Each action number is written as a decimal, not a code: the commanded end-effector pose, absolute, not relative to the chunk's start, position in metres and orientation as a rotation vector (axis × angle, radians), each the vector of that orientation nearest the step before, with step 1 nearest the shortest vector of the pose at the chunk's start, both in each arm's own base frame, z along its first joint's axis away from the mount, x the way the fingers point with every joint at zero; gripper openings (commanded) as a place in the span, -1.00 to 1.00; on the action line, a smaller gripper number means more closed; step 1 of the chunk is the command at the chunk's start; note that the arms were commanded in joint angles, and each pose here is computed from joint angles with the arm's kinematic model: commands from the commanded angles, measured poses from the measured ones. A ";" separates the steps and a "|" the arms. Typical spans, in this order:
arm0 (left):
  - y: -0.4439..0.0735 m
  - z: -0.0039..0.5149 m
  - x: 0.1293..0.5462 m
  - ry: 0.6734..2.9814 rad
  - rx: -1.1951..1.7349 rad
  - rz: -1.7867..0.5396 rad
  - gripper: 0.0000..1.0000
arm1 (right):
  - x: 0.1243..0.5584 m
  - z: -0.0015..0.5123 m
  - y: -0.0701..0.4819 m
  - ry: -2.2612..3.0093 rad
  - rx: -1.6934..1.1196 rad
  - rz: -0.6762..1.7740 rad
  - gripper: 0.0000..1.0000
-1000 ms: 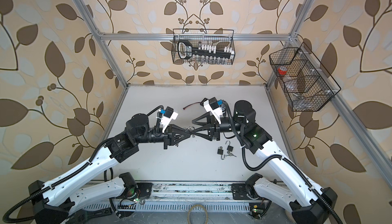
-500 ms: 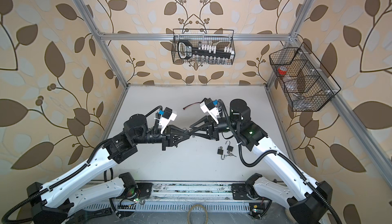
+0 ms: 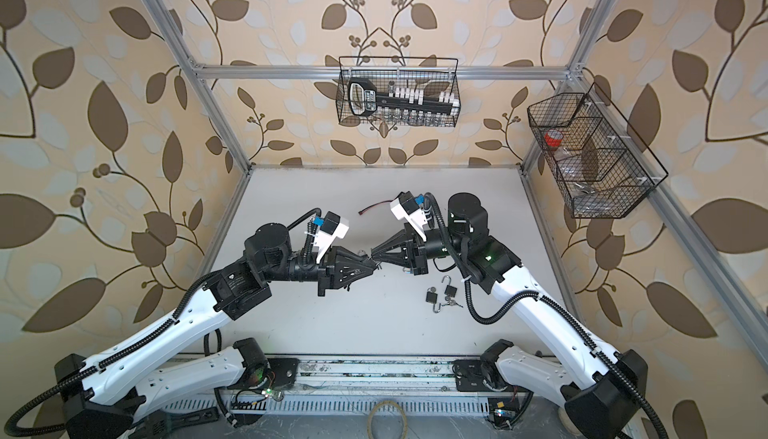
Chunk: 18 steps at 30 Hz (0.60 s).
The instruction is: Lock with the key
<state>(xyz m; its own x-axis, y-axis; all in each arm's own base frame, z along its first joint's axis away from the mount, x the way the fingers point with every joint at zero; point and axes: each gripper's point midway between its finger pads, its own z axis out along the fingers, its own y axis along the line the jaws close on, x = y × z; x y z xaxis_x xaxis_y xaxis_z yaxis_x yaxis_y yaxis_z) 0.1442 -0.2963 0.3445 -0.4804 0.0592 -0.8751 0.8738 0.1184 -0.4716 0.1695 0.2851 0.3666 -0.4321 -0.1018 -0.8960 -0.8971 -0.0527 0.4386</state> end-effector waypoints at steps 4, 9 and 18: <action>-0.290 0.376 0.150 1.574 0.881 -1.389 -1.00 | 0.161 0.376 0.282 1.506 -1.121 1.548 -1.00; -0.285 0.375 0.154 1.591 0.845 -1.348 -0.39 | 0.162 0.391 0.275 1.451 -1.086 1.457 -1.00; -0.267 0.368 0.154 1.640 0.825 -1.227 0.07 | 0.168 0.408 0.260 1.403 -1.019 1.340 -1.00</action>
